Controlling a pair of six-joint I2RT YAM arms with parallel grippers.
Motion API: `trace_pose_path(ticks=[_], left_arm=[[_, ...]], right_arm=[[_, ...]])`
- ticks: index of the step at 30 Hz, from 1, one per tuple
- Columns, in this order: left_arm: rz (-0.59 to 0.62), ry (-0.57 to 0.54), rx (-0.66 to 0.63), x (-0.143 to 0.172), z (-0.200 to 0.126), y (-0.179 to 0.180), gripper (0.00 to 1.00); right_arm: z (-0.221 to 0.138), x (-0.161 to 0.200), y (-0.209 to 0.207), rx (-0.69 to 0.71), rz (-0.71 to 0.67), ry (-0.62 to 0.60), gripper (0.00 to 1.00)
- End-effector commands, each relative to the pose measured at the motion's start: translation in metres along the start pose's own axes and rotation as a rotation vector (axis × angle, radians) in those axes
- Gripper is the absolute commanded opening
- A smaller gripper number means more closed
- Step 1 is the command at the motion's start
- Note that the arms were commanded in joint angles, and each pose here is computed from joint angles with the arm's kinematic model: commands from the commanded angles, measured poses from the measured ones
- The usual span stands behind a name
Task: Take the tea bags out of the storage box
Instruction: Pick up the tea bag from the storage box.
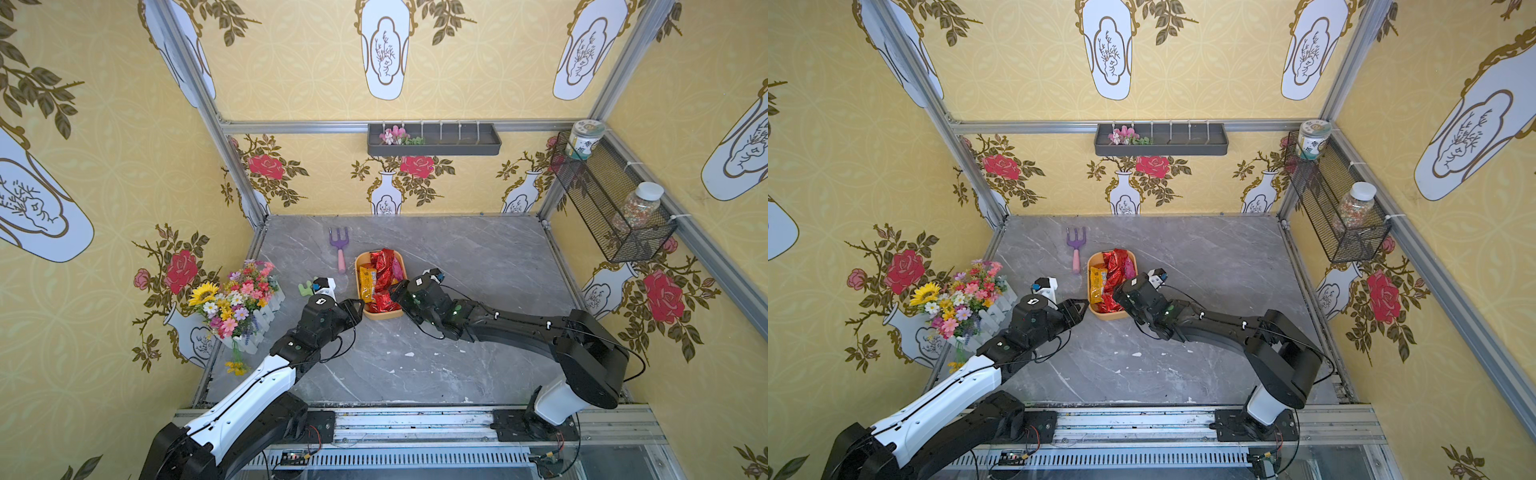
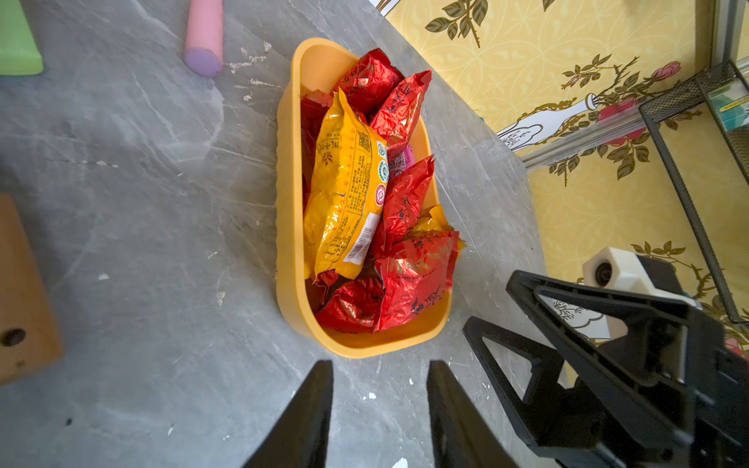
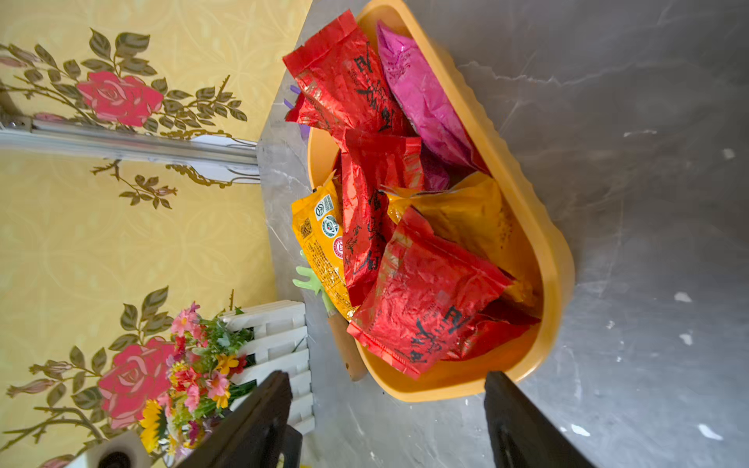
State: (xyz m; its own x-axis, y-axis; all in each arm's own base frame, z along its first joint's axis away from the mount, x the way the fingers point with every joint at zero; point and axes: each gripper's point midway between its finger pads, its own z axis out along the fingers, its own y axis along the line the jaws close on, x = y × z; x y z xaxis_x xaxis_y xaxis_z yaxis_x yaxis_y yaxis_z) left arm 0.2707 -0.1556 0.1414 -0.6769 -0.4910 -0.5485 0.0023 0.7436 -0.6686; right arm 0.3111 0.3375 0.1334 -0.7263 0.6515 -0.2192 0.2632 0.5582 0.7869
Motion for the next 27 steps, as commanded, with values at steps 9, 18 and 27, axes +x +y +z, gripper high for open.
trace_pose_path(ticks=[9, 18, 27], left_arm=[[-0.002, 0.003, -0.014, 0.003, 0.0, 0.006, 0.45], [0.002, -0.001, -0.016, 0.003, -0.002, 0.008, 0.45], [0.004, -0.007, -0.026, 0.002, -0.005, 0.01, 0.46]], right_arm=[[0.012, -0.004, 0.008, -0.044, 0.14, -0.03, 0.76], [0.026, -0.001, 0.007, -0.048, 0.175, -0.008, 0.76], [0.039, -0.004, 0.004, -0.029, 0.189, -0.012, 0.74]])
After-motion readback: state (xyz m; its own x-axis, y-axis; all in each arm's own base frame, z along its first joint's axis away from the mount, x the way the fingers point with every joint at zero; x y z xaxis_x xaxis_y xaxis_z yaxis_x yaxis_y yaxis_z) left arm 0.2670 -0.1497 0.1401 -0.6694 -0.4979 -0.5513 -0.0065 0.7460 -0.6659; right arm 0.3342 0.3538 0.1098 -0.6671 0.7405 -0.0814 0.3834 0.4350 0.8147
